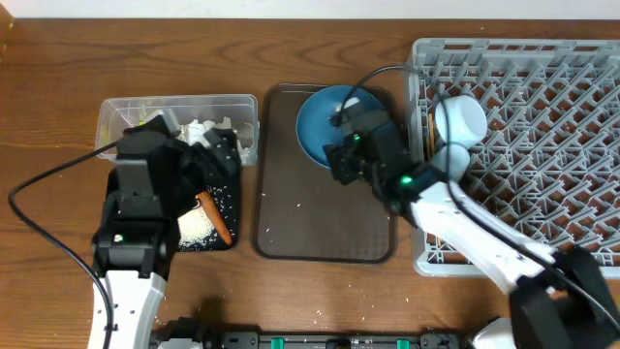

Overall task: Sort waste into correct bins and load items into the dishwasher rack
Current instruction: 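Move the right gripper left to the blue plate and grasp its rim, then lift the blue plate with the right gripper and carry it right over the rack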

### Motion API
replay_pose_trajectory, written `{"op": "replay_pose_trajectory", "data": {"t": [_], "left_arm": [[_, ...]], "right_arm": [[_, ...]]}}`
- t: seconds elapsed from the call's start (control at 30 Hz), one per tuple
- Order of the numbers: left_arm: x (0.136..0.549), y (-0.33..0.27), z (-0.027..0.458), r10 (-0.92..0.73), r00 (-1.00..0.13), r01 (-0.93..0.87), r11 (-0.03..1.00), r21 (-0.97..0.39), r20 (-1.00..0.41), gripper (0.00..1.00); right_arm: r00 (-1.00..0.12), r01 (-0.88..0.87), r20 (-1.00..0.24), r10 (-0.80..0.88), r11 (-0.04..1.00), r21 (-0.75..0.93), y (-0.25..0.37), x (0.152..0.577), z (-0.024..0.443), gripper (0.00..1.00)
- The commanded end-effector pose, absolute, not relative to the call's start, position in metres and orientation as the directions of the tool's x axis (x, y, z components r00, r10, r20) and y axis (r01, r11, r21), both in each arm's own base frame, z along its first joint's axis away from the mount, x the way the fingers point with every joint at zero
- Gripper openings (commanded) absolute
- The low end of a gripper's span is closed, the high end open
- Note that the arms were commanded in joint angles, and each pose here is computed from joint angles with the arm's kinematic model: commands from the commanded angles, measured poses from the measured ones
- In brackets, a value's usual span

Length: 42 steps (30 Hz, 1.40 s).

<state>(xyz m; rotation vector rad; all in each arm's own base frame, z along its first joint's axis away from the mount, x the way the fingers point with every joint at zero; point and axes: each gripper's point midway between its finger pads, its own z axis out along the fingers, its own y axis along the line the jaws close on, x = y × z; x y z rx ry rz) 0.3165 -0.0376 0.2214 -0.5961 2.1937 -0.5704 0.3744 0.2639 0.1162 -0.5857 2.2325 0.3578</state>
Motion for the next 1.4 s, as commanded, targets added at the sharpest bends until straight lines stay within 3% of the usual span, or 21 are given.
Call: {"op": "replay_pose_trajectory", "data": {"t": [0.0,0.27,0.53,0.7,0.77,0.83,1.0,1.13,1.37], "left_arm": [[0.318,-0.032,0.217,-0.572,-0.591,-0.242,0.798,-0.552,-0.569,0.98],[0.319,-0.032,0.211,-0.572,-0.603,-0.254,0.798,-0.546,-0.556,0.98],[0.319,-0.032,0.211,-0.572,-0.604,-0.255,0.798,-0.546,-0.555,0.98],[0.319,-0.032,0.211,-0.572,-0.604,-0.255,0.798,-0.546,-0.555,0.98],[0.319,-0.032,0.211,-0.572,-0.604,-0.255,0.798,-0.546,-0.555,0.98],[0.319,-0.032,0.211,-0.572,-0.604,-0.255,0.798,-0.546,-0.555,0.98],[0.319,-0.032,0.211,-0.572,-0.604,-0.255,0.798,-0.546,-0.555,0.98],[0.319,-0.032,0.211,-0.572,-0.604,-0.255,0.798,-0.546,-0.555,0.98],[0.319,-0.032,0.211,-0.572,-0.604,-0.255,0.798,-0.546,-0.555,0.98]], "right_arm": [[-0.573,-0.529,-0.752,-0.325,0.848,0.037,0.276,0.377,0.097,0.62],[-0.538,-0.58,-0.768,-0.347,0.814,0.039,0.311,0.374,0.07,0.61],[-0.571,-0.579,-0.728,-0.379,0.814,0.031,0.311,0.372,0.035,0.64],[-0.579,-0.579,-0.719,-0.385,0.815,0.03,0.311,0.371,0.029,0.49],[-0.577,-0.582,-0.72,-0.386,0.813,0.031,0.312,0.37,0.03,0.4],[-0.577,-0.583,-0.72,-0.386,0.812,0.031,0.313,0.37,0.03,0.24],[-0.572,-0.584,-0.725,-0.383,0.811,0.032,0.314,0.371,0.032,0.1],[-0.564,-0.59,-0.733,-0.382,0.807,0.033,0.317,0.37,0.034,0.03],[-0.546,-0.601,-0.753,-0.367,0.798,0.046,0.322,0.369,0.048,0.01]]}}
